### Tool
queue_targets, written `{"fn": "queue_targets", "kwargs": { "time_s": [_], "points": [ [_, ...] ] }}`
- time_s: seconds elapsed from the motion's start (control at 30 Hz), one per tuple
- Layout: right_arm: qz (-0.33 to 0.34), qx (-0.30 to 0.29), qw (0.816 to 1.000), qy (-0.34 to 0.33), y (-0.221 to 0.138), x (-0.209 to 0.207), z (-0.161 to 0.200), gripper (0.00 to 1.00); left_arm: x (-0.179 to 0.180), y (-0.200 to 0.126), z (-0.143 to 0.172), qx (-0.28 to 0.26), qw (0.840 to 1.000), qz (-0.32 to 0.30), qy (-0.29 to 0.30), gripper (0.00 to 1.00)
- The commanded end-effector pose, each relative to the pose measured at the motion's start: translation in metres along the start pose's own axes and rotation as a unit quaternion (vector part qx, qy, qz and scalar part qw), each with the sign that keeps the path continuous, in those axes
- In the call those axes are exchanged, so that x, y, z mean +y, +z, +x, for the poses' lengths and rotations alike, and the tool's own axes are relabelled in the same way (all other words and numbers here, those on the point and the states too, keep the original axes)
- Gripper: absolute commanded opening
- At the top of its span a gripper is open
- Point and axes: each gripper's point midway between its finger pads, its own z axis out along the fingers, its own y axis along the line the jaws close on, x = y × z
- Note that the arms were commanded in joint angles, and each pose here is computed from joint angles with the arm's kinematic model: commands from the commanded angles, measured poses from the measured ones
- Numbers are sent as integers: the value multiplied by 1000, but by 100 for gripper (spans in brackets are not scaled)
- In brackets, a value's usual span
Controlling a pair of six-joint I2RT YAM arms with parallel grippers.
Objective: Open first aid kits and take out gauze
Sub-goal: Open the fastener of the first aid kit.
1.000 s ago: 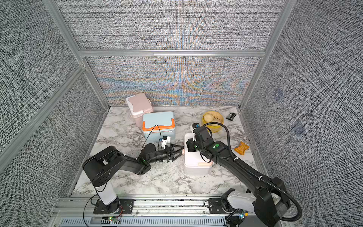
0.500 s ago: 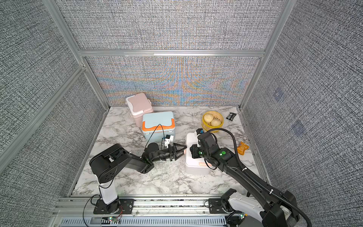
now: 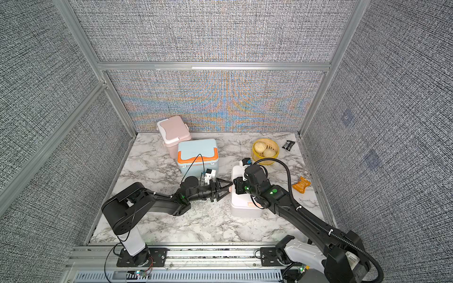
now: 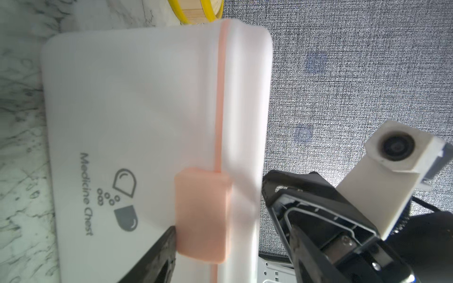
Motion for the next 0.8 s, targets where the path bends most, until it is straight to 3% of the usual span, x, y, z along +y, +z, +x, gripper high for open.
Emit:
{"fn": "queue_targets", "kwargs": {
  "time_s": [0.0,0.47,0.67,0.77],
  "points": [
    [113,247,962,32,-22,-55,125,20,-81,-11,13,20,986,144,85,71],
    [93,233,967,36,-26,-46,115,21,-68,-30,-1,-21,988,127,82,71],
    [64,167,983,33,-57,-24,71,37,-21,-26,-10,-6,994,79,75,77],
    [82,146,985,31,-74,-28,62,39,-9,-20,-7,8,994,68,81,82]
  ]
}}
